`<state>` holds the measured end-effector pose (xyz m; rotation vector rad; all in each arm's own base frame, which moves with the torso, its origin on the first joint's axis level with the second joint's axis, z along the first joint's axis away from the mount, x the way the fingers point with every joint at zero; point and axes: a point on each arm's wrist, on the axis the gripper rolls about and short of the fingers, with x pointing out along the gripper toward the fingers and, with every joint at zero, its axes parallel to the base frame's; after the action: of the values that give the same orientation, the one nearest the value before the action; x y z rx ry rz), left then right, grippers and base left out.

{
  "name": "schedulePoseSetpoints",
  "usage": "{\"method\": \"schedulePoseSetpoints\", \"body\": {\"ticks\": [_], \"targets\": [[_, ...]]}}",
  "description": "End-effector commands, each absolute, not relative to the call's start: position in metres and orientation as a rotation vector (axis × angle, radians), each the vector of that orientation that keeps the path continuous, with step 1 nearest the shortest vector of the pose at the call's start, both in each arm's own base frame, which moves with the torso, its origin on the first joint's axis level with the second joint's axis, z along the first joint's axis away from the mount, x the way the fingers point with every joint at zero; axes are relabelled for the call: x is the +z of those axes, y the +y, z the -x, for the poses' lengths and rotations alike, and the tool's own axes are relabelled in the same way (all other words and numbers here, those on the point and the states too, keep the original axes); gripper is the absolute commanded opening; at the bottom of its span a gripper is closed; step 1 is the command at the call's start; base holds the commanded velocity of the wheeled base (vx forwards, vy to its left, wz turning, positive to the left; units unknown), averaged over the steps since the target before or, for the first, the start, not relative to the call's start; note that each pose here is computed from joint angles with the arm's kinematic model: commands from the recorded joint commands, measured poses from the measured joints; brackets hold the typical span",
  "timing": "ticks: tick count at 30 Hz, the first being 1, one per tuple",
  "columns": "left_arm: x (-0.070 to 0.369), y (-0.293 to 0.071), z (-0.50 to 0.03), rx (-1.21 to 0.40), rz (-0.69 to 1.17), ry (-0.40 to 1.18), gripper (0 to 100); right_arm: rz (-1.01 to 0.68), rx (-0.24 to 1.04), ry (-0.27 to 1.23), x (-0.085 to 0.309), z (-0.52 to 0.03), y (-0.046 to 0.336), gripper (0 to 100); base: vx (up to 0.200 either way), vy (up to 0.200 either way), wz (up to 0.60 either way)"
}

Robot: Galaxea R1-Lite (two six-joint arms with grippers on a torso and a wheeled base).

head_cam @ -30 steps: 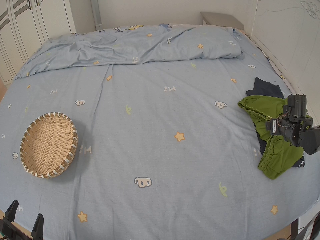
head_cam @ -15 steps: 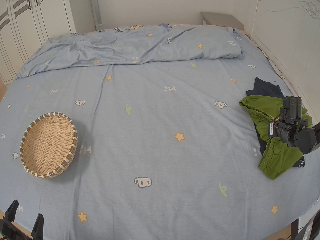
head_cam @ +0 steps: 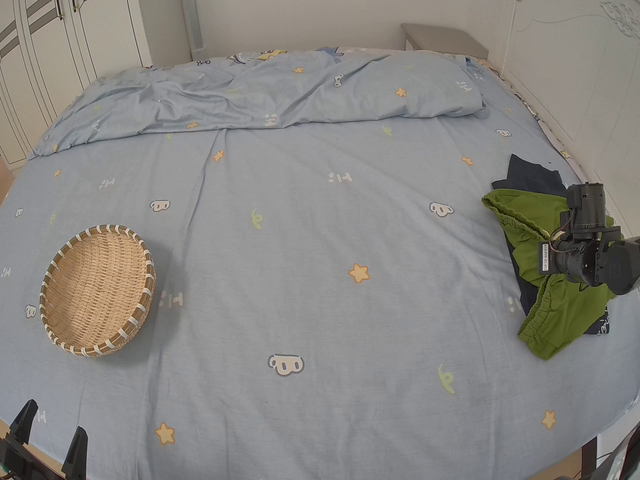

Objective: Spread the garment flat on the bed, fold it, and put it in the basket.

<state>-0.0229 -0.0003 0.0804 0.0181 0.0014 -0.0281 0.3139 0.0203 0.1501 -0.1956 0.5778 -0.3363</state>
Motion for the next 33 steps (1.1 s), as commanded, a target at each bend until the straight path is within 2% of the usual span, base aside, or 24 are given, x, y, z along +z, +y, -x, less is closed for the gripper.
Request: {"method": "schedulePoseSetpoints", "body": {"ticks": [1, 7, 12, 17, 26, 29, 30, 33], "targets": [[0.076, 0.000, 0.022, -0.028, -0.018, 0.014, 100, 0.155, -0.256, 0.495, 0.207, -0.290, 0.044, 0, 0.000, 0.000, 0.00], [0.076, 0.000, 0.022, -0.028, -0.018, 0.014, 100, 0.006, -0.045, 0.550, 0.245, -0.261, 0.079, 0, 0.000, 0.000, 0.00], [0.076, 0.000, 0.022, -0.028, -0.018, 0.014, 100, -0.046, 0.117, 0.620, 0.259, -0.232, 0.097, 0, 0.000, 0.000, 0.00], [0.076, 0.000, 0.022, -0.028, -0.018, 0.014, 100, -0.071, 0.208, 0.615, 0.265, -0.211, 0.111, 0, 0.000, 0.000, 0.00], [0.076, 0.000, 0.022, -0.028, -0.018, 0.014, 100, -0.083, 0.289, 0.615, 0.259, -0.202, 0.131, 0, 0.000, 0.000, 0.00], [0.076, 0.000, 0.022, -0.028, -0.018, 0.014, 100, -0.090, 0.346, 0.602, 0.257, -0.196, 0.145, 0, 0.000, 0.000, 0.00], [0.076, 0.000, 0.022, -0.028, -0.018, 0.014, 100, -0.120, 0.406, 0.583, 0.257, -0.192, 0.163, 0, 0.000, 0.000, 0.00], [0.076, 0.000, 0.022, -0.028, -0.018, 0.014, 100, -0.156, 0.462, 0.582, 0.255, -0.192, 0.188, 0, 0.000, 0.000, 0.00]]}}
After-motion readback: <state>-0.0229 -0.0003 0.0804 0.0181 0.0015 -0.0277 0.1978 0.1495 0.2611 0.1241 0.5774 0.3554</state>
